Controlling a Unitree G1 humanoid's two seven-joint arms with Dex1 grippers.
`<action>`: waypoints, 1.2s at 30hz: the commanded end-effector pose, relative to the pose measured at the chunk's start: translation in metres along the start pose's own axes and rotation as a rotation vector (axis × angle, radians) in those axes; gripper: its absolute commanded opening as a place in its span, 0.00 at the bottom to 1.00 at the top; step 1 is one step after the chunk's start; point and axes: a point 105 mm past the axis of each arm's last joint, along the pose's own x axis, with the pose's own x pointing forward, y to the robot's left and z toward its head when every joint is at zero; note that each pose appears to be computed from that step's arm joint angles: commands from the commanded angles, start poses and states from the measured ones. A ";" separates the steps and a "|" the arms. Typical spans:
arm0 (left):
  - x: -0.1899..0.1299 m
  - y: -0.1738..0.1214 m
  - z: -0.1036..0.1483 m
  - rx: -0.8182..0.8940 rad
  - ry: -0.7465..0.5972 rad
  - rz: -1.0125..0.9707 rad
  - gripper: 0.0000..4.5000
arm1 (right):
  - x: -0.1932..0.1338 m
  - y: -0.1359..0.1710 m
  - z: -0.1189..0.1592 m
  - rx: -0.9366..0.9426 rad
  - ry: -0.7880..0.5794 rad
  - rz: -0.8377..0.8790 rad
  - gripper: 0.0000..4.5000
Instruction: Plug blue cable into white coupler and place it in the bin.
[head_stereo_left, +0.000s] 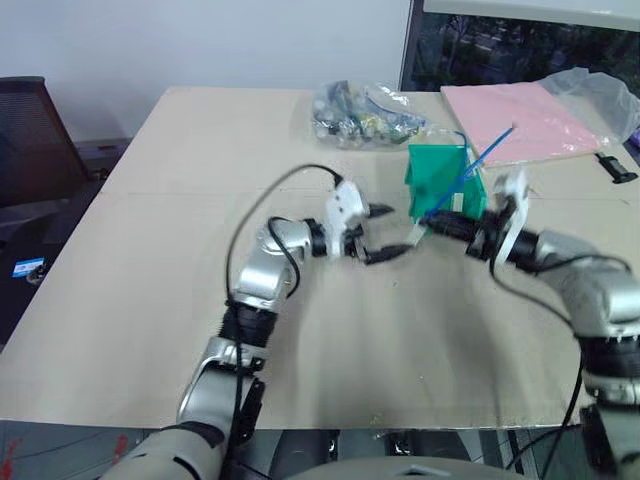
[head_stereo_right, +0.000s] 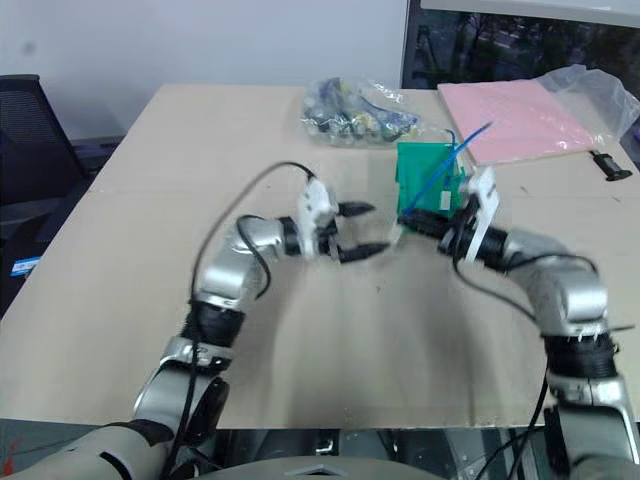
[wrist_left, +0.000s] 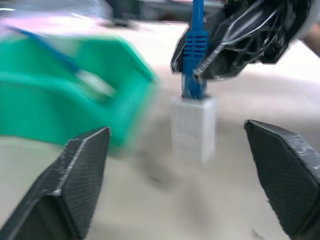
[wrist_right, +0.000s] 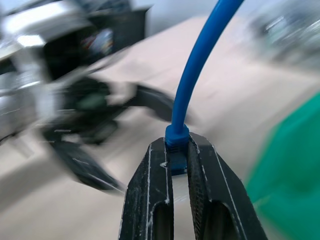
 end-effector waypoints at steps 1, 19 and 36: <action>-0.004 0.006 0.026 -0.050 0.012 0.142 0.99 | -0.004 -0.031 0.016 0.016 0.033 -0.081 0.00; -0.004 0.000 0.045 -0.047 0.017 0.223 1.00 | -0.006 -0.135 0.062 -0.271 -0.044 -0.590 0.98; -0.099 -0.032 -0.048 -0.006 0.107 0.417 1.00 | -0.102 -0.009 -0.074 -0.204 0.003 -0.249 0.98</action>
